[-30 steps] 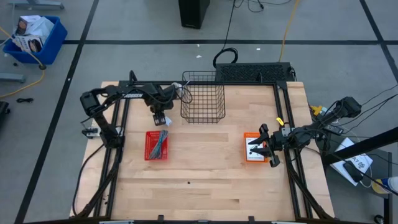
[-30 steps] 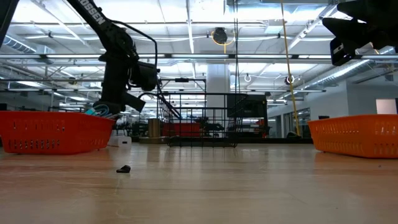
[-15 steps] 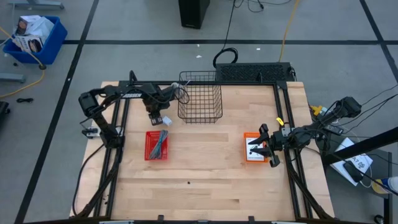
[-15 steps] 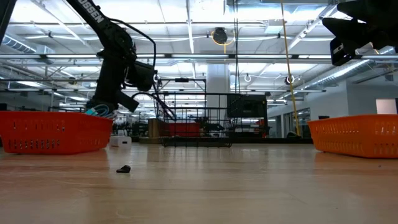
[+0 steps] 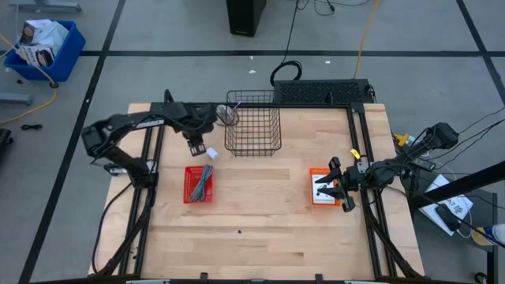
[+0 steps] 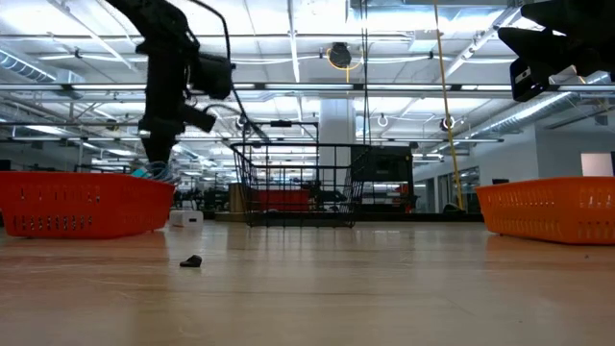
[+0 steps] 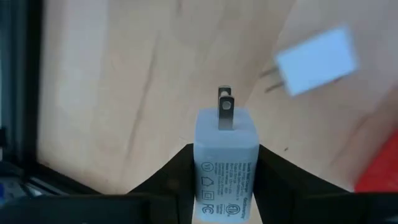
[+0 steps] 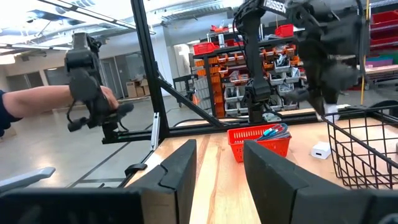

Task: Pick and place items into bin
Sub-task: Put the top white charger adapter into the black wire basket

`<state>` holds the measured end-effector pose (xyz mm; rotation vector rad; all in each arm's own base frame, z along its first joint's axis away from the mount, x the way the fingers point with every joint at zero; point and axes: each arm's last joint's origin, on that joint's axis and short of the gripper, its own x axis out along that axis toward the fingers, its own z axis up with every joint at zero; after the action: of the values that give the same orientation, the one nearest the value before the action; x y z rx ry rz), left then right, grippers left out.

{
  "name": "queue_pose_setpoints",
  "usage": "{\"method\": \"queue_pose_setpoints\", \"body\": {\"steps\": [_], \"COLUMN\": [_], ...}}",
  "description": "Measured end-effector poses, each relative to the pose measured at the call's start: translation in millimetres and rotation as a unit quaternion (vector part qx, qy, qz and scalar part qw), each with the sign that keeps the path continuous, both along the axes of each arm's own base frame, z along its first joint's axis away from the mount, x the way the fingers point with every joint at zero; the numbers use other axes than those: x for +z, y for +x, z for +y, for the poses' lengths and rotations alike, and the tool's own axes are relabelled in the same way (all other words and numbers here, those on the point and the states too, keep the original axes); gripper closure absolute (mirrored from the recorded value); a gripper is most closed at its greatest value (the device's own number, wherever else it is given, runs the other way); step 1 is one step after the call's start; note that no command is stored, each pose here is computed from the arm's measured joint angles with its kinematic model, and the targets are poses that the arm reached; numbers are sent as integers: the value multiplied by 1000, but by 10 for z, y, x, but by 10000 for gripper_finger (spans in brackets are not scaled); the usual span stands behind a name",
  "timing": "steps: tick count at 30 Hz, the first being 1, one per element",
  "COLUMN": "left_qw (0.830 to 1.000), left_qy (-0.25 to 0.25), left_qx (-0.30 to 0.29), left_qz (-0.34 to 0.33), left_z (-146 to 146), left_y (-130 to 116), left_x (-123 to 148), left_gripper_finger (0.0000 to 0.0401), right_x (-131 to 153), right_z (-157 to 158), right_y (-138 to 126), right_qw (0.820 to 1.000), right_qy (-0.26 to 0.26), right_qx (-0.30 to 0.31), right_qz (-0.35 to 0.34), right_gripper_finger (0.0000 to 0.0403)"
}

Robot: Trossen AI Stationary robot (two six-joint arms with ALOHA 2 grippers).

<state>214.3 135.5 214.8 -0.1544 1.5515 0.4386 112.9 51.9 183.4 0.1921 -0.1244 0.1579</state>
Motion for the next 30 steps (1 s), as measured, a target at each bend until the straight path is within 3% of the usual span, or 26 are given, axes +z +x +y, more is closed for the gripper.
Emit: {"method": "queue_pose_setpoints", "body": {"steps": [10, 13, 18, 22, 30], "left_qw": [988, 972, 937, 930, 947], "left_qy": [64, 98, 131, 111, 77], "left_qx": [-10, -34, -66, -75, -71], "left_qz": [-144, -211, -317, -342, -304], "left_z": [2, -10, 15, 79, 217], "left_y": [266, 401, 642, 803, 1096], "left_x": [795, 1021, 1178, 1077, 619], "left_gripper_finger": [269, 269, 268, 268, 268], "right_x": [1, 1, 1, 1, 1], "right_z": [0, 0, 0, 0, 0], "right_y": [0, 0, 0, 0, 0], "right_qw": [1000, 1000, 1000, 1000, 1000], "right_qy": [0, 0, 0, 0, 0], "right_qx": [0, 0, 0, 0, 0], "right_qz": [0, 0, 0, 0, 0], "right_gripper_finger": [277, 277, 277, 277, 277]}}
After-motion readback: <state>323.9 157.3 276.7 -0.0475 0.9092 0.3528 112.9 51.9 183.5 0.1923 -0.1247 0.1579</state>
